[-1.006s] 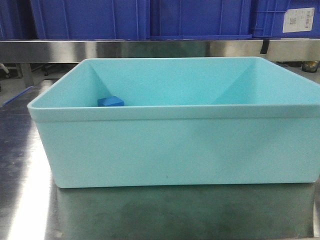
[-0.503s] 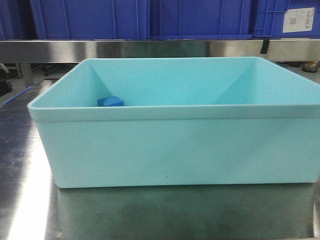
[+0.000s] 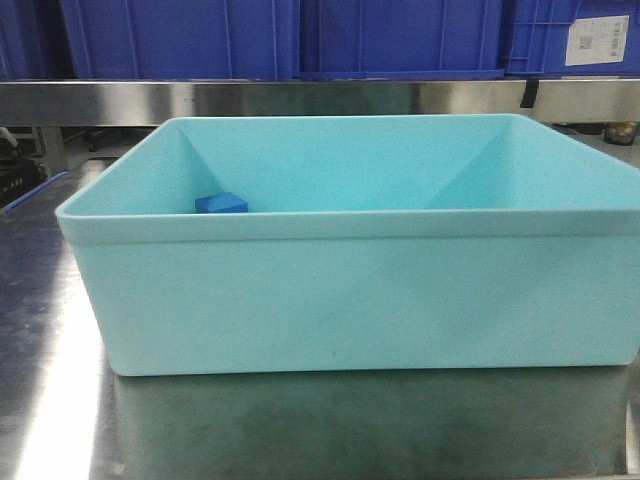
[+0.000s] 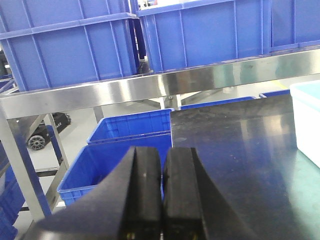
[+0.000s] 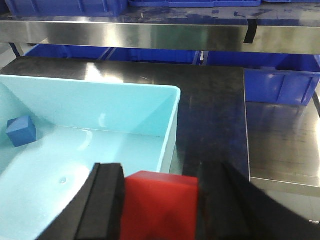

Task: Pick red cube and place on left shelf
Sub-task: 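Hold the red cube in the right gripper above the bin, then drive the base to the shelf of blue bins holding the red cube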

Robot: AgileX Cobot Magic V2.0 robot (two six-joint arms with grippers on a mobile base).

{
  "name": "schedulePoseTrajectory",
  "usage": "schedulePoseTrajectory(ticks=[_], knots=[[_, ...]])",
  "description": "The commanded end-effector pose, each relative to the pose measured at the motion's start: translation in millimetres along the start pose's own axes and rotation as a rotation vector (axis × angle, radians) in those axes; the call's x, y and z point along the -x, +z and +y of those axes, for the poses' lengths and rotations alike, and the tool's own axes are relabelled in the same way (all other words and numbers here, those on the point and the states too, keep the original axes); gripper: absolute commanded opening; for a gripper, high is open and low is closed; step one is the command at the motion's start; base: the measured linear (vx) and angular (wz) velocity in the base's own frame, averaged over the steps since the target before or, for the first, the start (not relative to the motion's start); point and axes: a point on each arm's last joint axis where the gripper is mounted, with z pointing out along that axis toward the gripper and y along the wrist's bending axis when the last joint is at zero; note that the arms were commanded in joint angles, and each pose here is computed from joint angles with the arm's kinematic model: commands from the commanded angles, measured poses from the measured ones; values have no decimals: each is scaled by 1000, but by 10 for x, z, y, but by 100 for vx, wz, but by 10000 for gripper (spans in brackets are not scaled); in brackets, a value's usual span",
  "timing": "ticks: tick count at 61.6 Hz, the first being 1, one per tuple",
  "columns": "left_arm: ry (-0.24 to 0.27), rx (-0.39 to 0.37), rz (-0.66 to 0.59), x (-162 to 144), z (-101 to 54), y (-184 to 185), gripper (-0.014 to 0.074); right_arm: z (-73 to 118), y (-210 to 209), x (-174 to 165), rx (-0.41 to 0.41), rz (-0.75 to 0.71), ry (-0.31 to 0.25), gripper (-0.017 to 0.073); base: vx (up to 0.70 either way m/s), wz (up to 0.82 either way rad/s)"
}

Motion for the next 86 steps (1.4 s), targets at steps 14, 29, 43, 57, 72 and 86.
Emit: schedulePoseTrajectory(ticks=[14,29,43,57,72,86], knots=[[-5,4,-62,4,-1,9,106,9,-39,177,3,-117,-13,48,-2,-2],[-5,4,-62,4,-1,9,106,9,-39,177,3,-117,-13,48,-6,5],[-5,4,-62,4,-1,9,106,9,-39,177,3,-117,-13,48,-10,4],[-5,4,-62,4,-1,9,106,9,-39,177,3,-117,-13,48,-4,7],[-5,4,-62,4,-1,9,106,9,-39,177,3,-117,-13,48,-4,12],[-5,4,-62,4,-1,9,106,9,-39,177,3,-117,-13,48,-4,23]])
